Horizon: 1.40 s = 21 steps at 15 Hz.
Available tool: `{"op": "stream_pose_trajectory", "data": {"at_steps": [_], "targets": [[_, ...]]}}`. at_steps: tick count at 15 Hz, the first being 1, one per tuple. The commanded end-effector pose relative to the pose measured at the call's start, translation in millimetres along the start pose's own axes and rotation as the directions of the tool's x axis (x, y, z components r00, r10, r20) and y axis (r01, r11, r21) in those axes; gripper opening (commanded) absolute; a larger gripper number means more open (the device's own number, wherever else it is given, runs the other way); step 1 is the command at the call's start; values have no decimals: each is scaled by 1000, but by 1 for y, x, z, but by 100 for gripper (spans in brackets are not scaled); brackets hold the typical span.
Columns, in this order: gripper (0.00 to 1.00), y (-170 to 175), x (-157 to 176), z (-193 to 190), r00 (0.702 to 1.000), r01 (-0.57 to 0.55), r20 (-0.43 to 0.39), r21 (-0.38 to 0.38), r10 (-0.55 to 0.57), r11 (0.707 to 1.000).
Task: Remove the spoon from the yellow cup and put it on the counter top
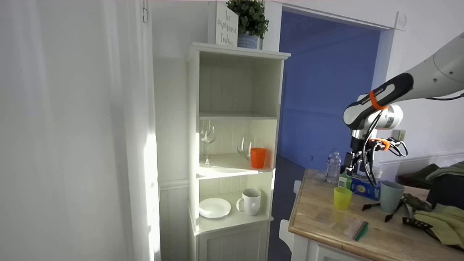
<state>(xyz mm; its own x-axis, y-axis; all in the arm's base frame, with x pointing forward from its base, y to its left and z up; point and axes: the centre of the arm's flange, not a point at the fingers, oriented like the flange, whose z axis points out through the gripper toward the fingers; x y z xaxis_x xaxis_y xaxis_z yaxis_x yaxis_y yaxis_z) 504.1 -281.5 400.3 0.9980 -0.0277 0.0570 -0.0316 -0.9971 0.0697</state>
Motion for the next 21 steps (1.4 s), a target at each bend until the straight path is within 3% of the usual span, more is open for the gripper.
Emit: {"op": "stream_pose_trajectory", "data": {"at_steps": [1, 11, 15, 18, 19, 21], "targets": [[100, 18, 12, 22, 1000, -18, 17, 31, 17, 999], [99, 29, 15, 65, 993, -75, 90, 40, 71, 996], [92, 26, 20, 75, 994, -71, 91, 47, 66, 996], [81, 24, 22, 80, 994, -59, 92, 42, 54, 997], [71, 23, 23, 82, 993, -61, 100, 46, 56, 997], [69, 23, 24, 86, 993, -59, 101, 45, 54, 997]]}}
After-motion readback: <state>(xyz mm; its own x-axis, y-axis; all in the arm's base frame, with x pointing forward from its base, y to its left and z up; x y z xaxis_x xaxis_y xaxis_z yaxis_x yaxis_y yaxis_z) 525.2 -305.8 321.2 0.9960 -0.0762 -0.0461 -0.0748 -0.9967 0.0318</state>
